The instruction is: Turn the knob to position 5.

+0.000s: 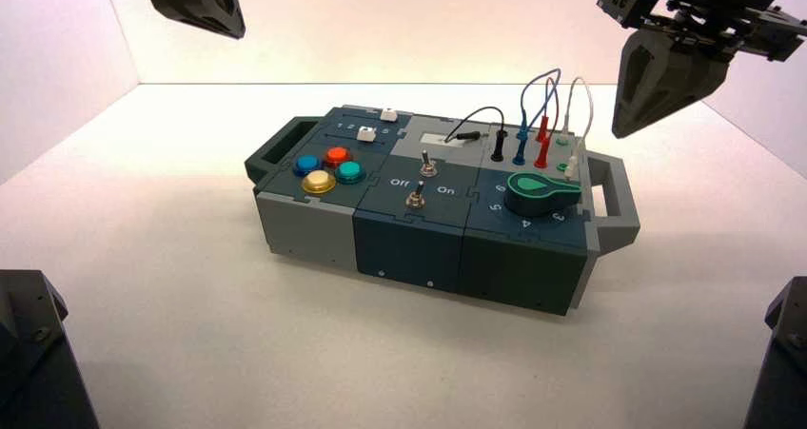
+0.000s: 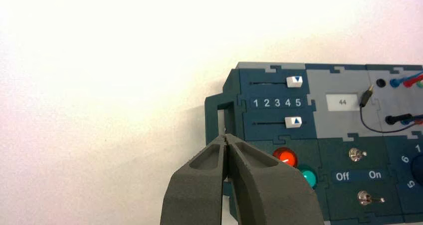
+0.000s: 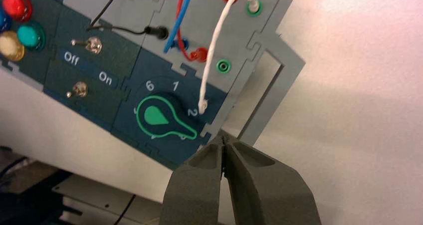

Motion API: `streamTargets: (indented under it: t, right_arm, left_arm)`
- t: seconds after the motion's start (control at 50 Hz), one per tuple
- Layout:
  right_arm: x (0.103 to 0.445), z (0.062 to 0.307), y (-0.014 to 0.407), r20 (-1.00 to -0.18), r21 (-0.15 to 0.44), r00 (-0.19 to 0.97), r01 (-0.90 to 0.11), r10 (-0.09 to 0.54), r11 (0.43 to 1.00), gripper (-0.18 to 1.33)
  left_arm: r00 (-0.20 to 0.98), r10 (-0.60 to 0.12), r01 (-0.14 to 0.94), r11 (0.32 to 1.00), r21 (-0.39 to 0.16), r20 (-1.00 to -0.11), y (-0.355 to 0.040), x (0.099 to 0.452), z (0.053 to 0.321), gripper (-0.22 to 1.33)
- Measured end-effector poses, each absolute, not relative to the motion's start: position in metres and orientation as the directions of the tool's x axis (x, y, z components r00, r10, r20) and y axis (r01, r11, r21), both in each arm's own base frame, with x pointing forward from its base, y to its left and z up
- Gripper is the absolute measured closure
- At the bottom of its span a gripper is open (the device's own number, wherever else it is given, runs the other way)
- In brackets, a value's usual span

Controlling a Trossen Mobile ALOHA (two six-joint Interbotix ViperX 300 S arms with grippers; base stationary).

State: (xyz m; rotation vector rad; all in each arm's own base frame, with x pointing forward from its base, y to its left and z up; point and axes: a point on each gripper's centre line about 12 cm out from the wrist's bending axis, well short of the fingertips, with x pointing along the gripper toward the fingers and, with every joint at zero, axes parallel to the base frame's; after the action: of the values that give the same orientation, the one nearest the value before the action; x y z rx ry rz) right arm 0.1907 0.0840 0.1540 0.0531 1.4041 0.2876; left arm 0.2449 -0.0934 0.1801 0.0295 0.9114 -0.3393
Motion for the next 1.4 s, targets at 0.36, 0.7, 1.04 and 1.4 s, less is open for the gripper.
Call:
streamTargets:
  t: [0.36,0.7,1.04,1.4]
  right_arm:
    - [0.184,0.142,0.092,-0.972,0.213,0.059,-0.185,0.228,0.959,1.29]
    - [0.186,0.124,0.098,-0.977,0.203,0.021,-0.194,0.211,0.96,1.29]
    - [0.195,0.122,0.102,-0.978,0.199,0.017,-0.202,0.207,0.959,1.29]
    - [0.203,0.118,0.112,-0.979,0.197,-0.003,-0.23,0.202,0.953,1.29]
  left_arm:
    - [0.564,-0.276,0.3,0.947,-0.119,-0.778,-0.095,0.25,0.181,1.28]
    - [0.55,-0.276,0.306,0.945,-0.117,-0.788,-0.097,0.25,0.177,1.28]
    - [0.553,-0.277,0.305,0.945,-0.118,-0.786,-0.098,0.252,0.178,1.27]
    - [0.553,-0.278,0.306,0.945,-0.119,-0.785,-0.098,0.252,0.179,1.28]
